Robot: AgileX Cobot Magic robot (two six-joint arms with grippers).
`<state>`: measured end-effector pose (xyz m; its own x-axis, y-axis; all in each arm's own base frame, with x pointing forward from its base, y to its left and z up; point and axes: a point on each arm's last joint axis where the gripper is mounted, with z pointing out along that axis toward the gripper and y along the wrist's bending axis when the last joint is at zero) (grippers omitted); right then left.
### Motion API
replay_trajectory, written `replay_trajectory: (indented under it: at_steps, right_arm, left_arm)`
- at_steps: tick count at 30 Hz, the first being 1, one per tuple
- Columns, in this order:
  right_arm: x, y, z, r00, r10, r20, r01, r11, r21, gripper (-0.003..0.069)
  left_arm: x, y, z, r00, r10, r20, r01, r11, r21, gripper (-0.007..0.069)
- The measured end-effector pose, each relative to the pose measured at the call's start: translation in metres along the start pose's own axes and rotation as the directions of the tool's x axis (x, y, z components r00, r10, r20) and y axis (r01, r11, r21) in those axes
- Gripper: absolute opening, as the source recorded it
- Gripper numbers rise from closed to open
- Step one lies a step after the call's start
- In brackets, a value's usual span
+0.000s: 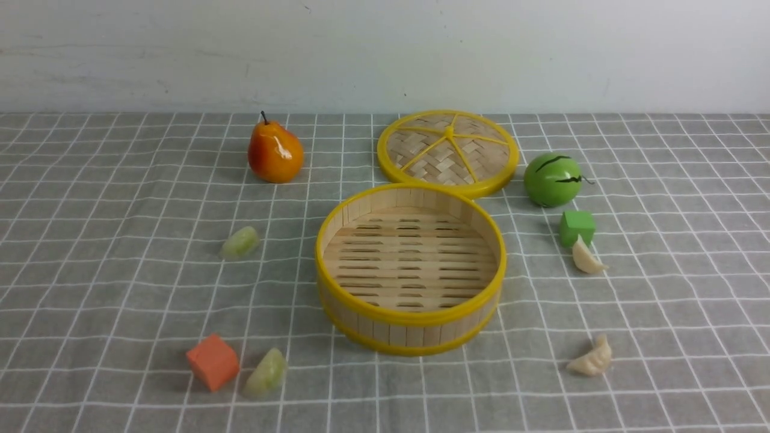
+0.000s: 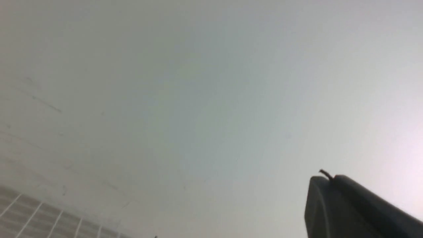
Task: Put the dumplings into the steamer on the table with the grey tablecloth.
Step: 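Reach for and grasp a dumpling on the table with the left gripper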
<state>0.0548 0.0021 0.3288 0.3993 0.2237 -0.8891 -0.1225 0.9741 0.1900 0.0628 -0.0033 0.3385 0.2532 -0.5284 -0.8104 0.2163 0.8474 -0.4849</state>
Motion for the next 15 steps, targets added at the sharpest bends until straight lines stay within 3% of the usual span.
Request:
replay_trajectory:
  at_steps: [3, 7, 10, 12, 15]
  right_arm:
    - [-0.001, 0.0, 0.026, 0.987, -0.047, -0.155, 0.052, 0.998, 0.028, -0.001]
    - [0.024, -0.006, 0.057, 0.902, -0.057, -0.429, 0.093, 0.994, 0.063, -0.0008]
    - [0.051, -0.008, 0.077, 0.718, -0.006, -0.696, 0.093, 0.992, 0.087, -0.0006]
    - [0.065, -0.003, 0.086, 0.572, -0.028, -0.82, 0.107, 0.993, 0.041, -0.0005]
    - [0.081, 0.006, 0.094, 0.432, -0.117, -0.894, 0.125, 0.99, -0.07, -0.0006]
  left_arm:
    - [0.005, 0.002, 0.035, 0.985, 0.072, -0.154, -0.083, 0.994, -0.068, -0.0014]
    - [0.028, 0.012, 0.076, 0.895, 0.067, -0.442, -0.156, 0.973, -0.168, -0.0014]
    - [0.055, 0.014, 0.113, 0.711, 0.053, -0.701, -0.246, 0.953, -0.178, -0.0014]
    - [0.072, 0.01, 0.135, 0.587, 0.07, -0.806, -0.295, 0.946, -0.133, -0.0014]
    - [0.088, 0.008, 0.162, 0.488, 0.056, -0.871, -0.311, 0.943, -0.114, -0.0014]
